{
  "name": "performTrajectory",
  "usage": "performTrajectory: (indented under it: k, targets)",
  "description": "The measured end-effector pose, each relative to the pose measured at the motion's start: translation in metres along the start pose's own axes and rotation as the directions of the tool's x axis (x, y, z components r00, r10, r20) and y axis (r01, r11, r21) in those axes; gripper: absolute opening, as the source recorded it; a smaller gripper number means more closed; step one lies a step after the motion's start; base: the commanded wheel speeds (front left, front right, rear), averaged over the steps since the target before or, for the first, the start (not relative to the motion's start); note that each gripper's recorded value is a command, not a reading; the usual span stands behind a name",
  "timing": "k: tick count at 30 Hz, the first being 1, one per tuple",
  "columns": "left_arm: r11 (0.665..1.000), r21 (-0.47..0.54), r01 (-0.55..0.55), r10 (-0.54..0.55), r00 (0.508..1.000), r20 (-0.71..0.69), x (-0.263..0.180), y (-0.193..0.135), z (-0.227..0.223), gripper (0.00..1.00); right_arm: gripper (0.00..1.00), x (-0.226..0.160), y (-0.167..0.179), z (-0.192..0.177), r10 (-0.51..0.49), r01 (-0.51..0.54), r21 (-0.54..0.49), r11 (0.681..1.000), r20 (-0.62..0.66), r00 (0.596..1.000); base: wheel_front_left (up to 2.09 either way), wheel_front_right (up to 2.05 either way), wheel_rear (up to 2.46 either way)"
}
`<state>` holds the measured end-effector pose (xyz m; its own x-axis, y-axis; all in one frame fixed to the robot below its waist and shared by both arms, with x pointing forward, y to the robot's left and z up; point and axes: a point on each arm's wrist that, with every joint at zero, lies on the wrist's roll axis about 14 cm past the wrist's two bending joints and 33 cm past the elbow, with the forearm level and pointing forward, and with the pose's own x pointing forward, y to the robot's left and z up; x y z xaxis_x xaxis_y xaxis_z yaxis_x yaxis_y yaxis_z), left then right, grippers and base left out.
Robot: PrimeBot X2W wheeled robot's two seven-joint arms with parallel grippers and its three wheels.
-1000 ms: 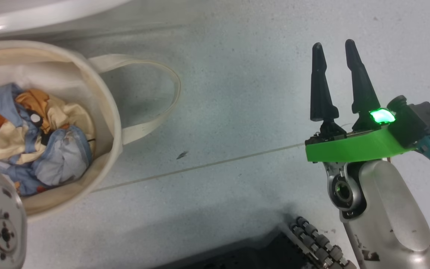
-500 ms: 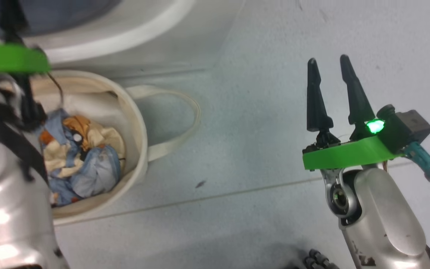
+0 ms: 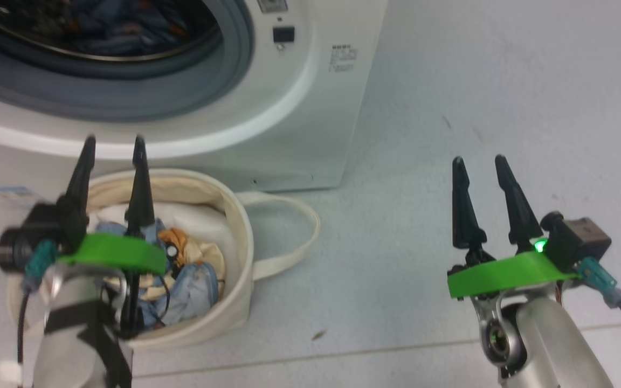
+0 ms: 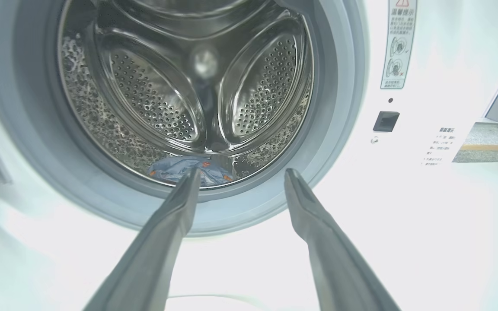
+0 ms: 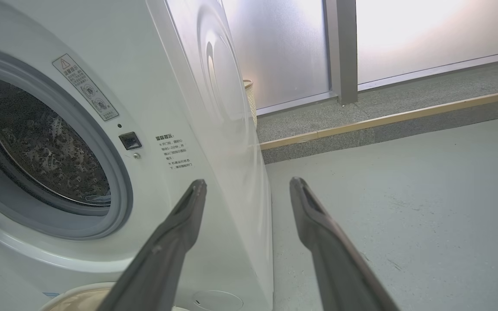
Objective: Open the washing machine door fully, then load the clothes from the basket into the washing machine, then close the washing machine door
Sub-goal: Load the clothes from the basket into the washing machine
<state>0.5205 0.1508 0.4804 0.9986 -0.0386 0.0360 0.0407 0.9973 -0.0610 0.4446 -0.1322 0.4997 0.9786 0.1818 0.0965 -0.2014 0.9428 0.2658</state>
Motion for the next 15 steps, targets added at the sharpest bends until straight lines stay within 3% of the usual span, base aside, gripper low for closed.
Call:
performTrajectory:
  k: [6,15]
  targets:
    - [1.0,-0.015,-0.027,0.027,1.0,-0.006,-0.057,0.005,0.01,1.0,1.0,-0.022,0.014,0.023,0.017,-0.017,0.002,1.0,0.049,0.999,0.0,0.0,0.0]
    - [0.995,-0.027,-0.1,0.1,0.995,-0.003,-0.109,0.015,0.017,1.0,1.0,-0.051,0.024,0.028,0.021,-0.022,0.018,1.0,0.052,0.998,0.0,0.0,0.0]
